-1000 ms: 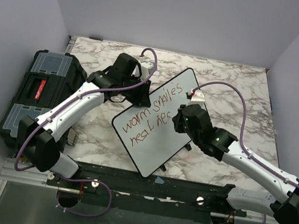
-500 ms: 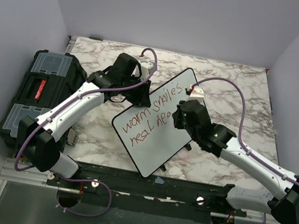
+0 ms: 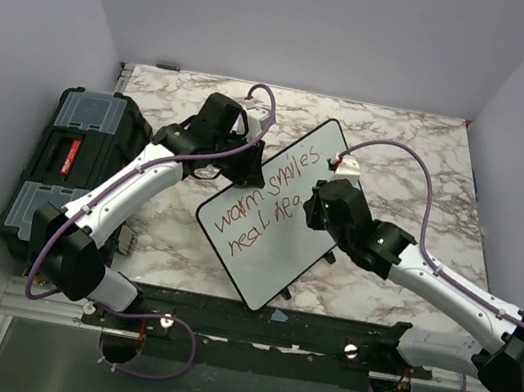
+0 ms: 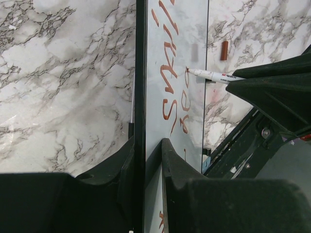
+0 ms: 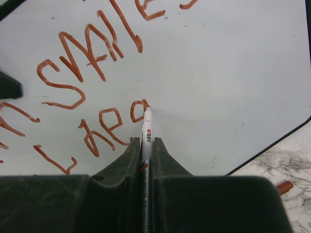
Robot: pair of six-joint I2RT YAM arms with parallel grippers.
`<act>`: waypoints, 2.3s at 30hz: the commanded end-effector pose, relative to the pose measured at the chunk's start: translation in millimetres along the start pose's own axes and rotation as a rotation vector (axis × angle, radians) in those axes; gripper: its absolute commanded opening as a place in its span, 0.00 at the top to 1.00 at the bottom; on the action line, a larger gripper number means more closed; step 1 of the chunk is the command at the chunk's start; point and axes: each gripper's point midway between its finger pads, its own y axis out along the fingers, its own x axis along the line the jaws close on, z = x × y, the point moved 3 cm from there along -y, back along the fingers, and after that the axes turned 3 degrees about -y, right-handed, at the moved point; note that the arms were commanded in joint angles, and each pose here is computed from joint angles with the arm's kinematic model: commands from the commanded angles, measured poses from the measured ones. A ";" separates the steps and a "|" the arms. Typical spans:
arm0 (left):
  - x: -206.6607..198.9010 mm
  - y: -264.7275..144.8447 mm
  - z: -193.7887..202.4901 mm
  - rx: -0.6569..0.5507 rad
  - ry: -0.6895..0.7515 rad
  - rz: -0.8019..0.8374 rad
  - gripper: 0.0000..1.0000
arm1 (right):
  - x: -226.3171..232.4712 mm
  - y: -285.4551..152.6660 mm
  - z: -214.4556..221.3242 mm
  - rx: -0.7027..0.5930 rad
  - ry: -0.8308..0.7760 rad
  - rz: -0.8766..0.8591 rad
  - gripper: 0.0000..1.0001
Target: Write a sentence on the whiteboard
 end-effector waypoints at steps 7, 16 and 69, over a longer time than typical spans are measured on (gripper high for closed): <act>8.4 -2.2 -1.7 -0.021 0.081 -0.053 1.00 | -10.7 -1.9 26.3 0.063 0.007 0.019 0.99; 8.1 -2.6 -1.8 -0.020 0.081 -0.052 1.00 | -15.3 -5.0 20.1 0.049 -0.001 0.050 0.99; 8.3 -1.1 0.4 -0.014 0.084 -0.054 1.00 | -8.2 11.0 -23.7 -0.058 0.058 0.027 0.99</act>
